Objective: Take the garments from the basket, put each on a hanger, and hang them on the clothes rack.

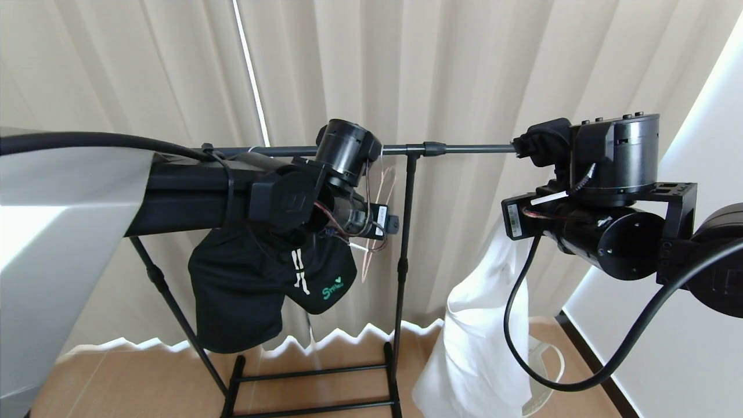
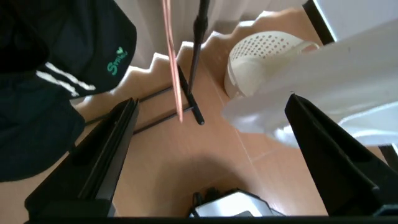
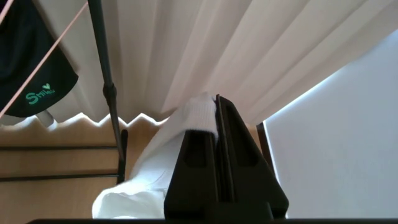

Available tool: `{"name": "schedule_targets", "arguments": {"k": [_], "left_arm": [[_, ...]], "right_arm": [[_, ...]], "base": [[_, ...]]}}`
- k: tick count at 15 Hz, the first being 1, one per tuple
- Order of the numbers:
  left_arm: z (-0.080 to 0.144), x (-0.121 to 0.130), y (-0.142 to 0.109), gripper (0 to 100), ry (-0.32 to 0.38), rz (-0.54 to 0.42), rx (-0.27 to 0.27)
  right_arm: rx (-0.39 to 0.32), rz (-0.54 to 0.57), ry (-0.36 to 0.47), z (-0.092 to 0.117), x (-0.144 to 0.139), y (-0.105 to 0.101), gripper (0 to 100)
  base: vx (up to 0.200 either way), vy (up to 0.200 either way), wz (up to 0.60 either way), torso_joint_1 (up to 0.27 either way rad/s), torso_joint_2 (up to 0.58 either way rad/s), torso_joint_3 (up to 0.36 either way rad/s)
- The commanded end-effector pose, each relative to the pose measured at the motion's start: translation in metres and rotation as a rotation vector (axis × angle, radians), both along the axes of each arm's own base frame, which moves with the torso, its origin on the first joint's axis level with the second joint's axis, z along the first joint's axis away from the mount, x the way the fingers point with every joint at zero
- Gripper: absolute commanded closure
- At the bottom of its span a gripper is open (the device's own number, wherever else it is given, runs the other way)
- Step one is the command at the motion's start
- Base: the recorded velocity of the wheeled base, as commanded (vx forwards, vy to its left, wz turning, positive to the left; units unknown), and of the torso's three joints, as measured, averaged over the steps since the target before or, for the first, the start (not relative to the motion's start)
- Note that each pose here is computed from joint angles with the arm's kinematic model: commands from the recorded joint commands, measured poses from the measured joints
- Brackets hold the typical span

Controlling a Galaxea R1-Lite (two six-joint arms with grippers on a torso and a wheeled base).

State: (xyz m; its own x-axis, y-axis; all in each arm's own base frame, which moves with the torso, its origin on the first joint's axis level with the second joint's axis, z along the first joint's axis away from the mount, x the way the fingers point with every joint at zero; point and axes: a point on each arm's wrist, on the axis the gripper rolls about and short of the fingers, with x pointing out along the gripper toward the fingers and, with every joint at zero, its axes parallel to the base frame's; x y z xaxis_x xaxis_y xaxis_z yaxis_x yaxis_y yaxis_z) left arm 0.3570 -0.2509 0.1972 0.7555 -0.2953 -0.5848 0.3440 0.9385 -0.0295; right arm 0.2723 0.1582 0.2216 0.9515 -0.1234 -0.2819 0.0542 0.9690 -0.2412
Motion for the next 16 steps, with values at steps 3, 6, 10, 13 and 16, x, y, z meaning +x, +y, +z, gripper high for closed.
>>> {"name": "schedule_targets", "arguments": {"k": [3, 6, 10, 13, 16], "left_arm": [[-0.033, 0.052, -0.008, 0, -0.032, 0.020, 0.030], [-0.073, 0.077, -0.004, 0, -0.043, 0.013, 0.085], [-0.078, 0.092, 0.003, 0, -0.116, 0.029, 0.057], [-0.084, 0.095, 0.000, 0, -0.130, 0.022, 0.048], [-0.099, 0.100, -0.005, 0, -0.159, 0.000, 0.063]], "right_arm": [[-0.012, 0.005, 0.006, -0.002, 0.002, 0.001, 100], [-0.012, 0.006, 0.006, -0.002, 0.002, 0.001, 100], [-0.015, 0.009, 0.013, -0.005, 0.004, 0.003, 100], [-0.016, 0.009, 0.014, -0.006, 0.005, 0.003, 100], [-0.019, 0.006, 0.016, -0.007, 0.005, 0.003, 100]], "base": [[0.000, 0.000, 0.00, 0.000, 0.00, 0.000], [0.000, 0.000, 0.00, 0.000, 0.00, 0.000], [0.000, 0.000, 0.00, 0.000, 0.00, 0.000], [0.000, 0.000, 0.00, 0.000, 0.00, 0.000], [0.000, 0.000, 0.00, 0.000, 0.00, 0.000]]}}
